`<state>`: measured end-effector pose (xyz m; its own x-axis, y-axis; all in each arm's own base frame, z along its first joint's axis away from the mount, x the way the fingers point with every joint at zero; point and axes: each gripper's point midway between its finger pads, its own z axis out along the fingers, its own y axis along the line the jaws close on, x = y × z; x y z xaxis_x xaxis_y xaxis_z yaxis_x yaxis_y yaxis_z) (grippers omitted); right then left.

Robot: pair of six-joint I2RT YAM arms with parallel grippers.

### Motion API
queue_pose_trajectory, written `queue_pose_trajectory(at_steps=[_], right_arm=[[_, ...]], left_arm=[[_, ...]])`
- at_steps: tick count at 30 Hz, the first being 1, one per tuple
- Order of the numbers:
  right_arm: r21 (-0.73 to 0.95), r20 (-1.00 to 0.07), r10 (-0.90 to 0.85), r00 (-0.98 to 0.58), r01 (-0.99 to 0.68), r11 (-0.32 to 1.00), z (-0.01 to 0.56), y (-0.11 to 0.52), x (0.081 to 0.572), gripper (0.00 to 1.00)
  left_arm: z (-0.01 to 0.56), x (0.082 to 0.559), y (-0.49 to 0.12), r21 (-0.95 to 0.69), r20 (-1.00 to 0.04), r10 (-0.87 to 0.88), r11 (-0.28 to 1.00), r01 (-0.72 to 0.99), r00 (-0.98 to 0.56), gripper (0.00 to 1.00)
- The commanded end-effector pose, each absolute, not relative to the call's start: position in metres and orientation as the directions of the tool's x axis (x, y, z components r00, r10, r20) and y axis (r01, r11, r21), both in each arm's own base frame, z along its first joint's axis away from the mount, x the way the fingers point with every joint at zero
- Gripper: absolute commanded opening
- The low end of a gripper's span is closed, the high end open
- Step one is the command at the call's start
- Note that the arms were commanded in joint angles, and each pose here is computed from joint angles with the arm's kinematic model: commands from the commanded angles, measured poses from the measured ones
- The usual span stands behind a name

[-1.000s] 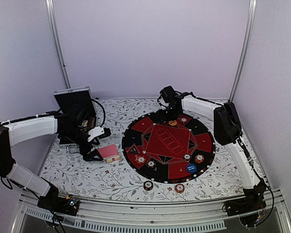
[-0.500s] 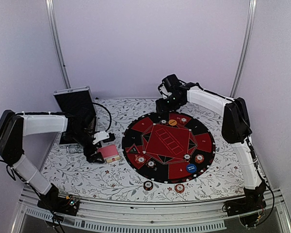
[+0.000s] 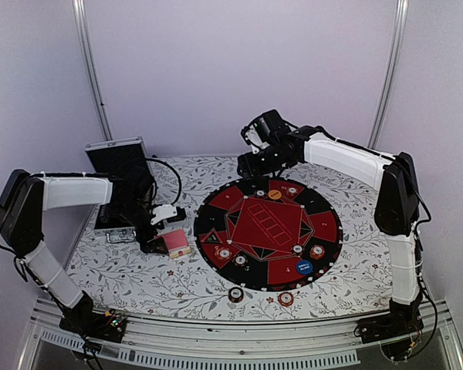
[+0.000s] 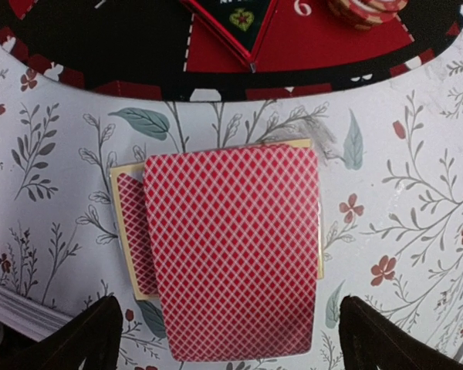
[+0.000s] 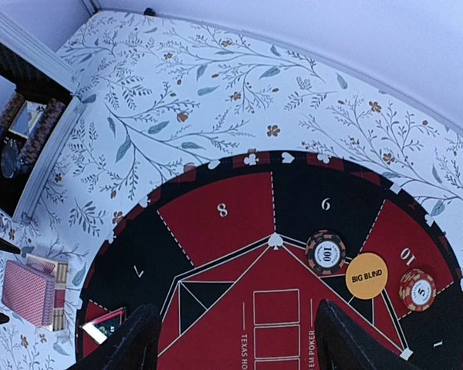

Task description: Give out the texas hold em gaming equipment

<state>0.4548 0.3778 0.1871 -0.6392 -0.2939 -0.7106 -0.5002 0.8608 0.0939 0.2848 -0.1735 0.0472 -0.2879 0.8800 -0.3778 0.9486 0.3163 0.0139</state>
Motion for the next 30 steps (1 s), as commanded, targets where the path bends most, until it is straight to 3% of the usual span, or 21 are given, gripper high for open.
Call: queue_pose_trajectory(at_steps=[1, 30], right_arm=[[0.111, -0.73, -0.264, -0.63, -0.491, 0.864, 0.21, 0.371, 0.446, 0.71], [0.135, -0.723, -0.26, -0.64, -0.5, 0.856, 0.219, 0.367, 0.418, 0.71]], left_arm=[[0.044, 0.276, -0.179, -0.019, -0.372, 0.893, 0.266, 0.964, -0.254, 1.0], [0.015, 0.278, -0.17, 0.001, -0.313, 0.927, 0.217, 0.976, -0.206, 1.0]])
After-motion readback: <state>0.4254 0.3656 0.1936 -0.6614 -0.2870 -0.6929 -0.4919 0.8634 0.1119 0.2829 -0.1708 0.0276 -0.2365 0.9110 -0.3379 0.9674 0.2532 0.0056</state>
